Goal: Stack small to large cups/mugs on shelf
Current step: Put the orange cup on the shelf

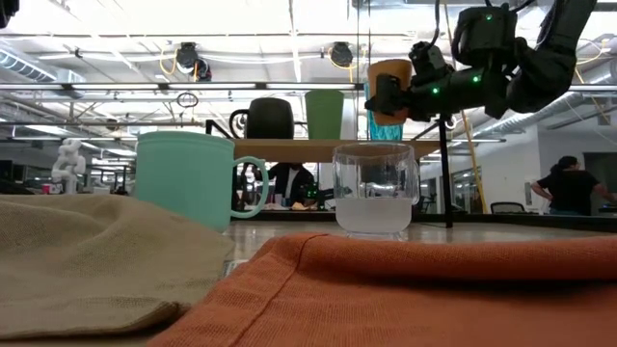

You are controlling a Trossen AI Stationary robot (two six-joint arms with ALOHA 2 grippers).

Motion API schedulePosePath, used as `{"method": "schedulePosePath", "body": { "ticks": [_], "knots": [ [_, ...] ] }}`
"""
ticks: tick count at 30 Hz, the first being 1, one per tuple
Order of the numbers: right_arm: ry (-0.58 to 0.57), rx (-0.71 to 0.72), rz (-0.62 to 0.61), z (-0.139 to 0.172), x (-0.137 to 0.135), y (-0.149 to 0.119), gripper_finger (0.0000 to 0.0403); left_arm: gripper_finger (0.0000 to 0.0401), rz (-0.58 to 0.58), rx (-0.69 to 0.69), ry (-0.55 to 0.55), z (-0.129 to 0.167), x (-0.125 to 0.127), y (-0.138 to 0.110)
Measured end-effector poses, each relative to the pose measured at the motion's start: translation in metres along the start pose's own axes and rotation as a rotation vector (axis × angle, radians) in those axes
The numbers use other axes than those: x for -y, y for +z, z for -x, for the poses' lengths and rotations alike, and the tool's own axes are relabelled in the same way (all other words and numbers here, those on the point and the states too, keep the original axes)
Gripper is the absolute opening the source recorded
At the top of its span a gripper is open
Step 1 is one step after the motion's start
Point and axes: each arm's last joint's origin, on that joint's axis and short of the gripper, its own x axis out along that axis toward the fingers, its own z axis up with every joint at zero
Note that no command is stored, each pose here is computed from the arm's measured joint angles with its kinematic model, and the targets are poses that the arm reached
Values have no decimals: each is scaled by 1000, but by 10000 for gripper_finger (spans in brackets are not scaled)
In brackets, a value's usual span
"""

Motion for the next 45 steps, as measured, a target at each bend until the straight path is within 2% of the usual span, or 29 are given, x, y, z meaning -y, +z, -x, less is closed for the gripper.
{"method": "schedulePosePath", "body": {
  "ticks": [6,16,28,37,41,45],
  "knots": [
    [-92,10,73,15,-10,13,283,200,-2,-13,-7,0,0,0],
    [-186,-17,3,22,-14,11,283,200,-15,-20,-10,0,0,-1],
    [-195,-45,-15,16,-15,-2,283,200,-8,-23,-11,0,0,-1],
    [-179,-24,-17,14,-14,-1,283,200,-3,-23,-11,0,0,-1],
    [-90,-6,-35,9,-19,4,283,200,-4,-23,-11,0,0,-1],
    [-78,-13,-5,0,-26,12,283,200,-2,-23,-11,0,0,-1]
  ]
}}
